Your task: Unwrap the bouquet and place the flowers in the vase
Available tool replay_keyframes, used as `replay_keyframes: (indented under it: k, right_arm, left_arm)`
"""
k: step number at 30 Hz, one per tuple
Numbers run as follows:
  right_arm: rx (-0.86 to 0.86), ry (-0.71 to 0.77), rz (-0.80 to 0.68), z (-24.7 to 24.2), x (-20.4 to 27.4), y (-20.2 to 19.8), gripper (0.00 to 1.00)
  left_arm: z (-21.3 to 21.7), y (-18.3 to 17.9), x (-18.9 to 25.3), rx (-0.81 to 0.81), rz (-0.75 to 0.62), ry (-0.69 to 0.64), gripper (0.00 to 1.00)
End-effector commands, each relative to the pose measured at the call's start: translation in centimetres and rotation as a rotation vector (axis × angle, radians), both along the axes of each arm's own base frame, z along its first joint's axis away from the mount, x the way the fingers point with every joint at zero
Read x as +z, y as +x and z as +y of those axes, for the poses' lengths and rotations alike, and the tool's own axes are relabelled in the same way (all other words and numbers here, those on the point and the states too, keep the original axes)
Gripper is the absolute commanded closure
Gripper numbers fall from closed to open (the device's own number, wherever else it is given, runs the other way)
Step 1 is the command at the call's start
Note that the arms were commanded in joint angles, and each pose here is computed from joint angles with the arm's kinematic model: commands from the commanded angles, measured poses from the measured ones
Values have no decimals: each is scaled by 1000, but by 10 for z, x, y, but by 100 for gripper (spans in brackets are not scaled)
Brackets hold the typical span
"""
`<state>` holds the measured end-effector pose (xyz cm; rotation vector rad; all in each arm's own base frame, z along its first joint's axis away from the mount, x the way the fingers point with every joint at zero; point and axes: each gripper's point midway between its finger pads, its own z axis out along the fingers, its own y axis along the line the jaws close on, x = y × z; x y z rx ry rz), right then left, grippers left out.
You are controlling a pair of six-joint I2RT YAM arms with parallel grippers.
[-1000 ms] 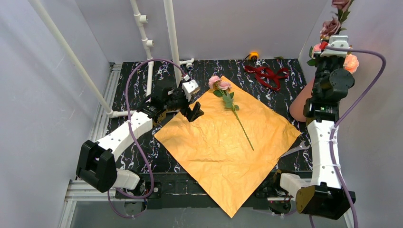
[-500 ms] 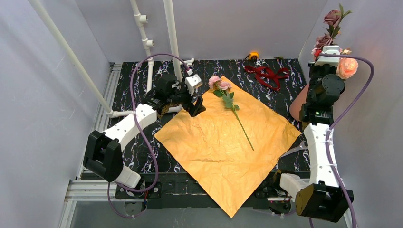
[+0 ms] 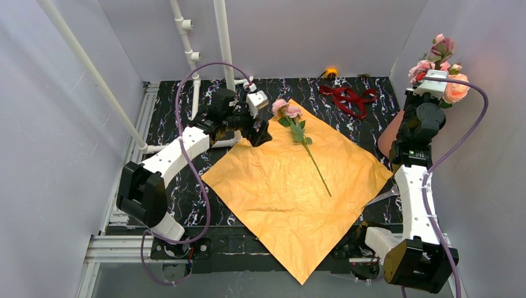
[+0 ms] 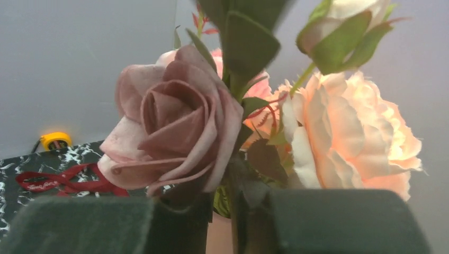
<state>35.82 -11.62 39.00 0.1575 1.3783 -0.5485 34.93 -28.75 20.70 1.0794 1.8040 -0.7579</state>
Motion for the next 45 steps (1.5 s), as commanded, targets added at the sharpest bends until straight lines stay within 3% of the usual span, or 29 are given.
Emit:
replay_keyframes:
  k: [1,5,14,19,26,34,40,45]
  right_arm:
    - [-70,46,-29,-13,1,-9,70]
    - [-55,63,-18,-10,1,-13,46]
    - [88,54,87,19,-13,-32,18]
    - [225,6,184,44,-34,-44,7]
    - [402,-35,348,76,-67,-61,7]
    - [706,-57,698,119,-132,-90,9]
    - [847,62,903,144,-166,-73,15]
    - [897,-2,1024,202,-183,-48,15]
  left_arm:
    - [-3,-2,14,-22,5,-19,2]
    - [-3,-1,14,-21,10,-16,2]
    - [-4,-5,14,-39,17,-19,2]
    - [-6,-5,11,-53,21,-18,0]
    - [-8,-7,9,-73,26,-23,0]
    - [-4,-15,-3,-86,39,-10,0]
    - [-1,-19,-9,-71,60,-4,0]
    - [7,-22,-12,-35,45,12,0]
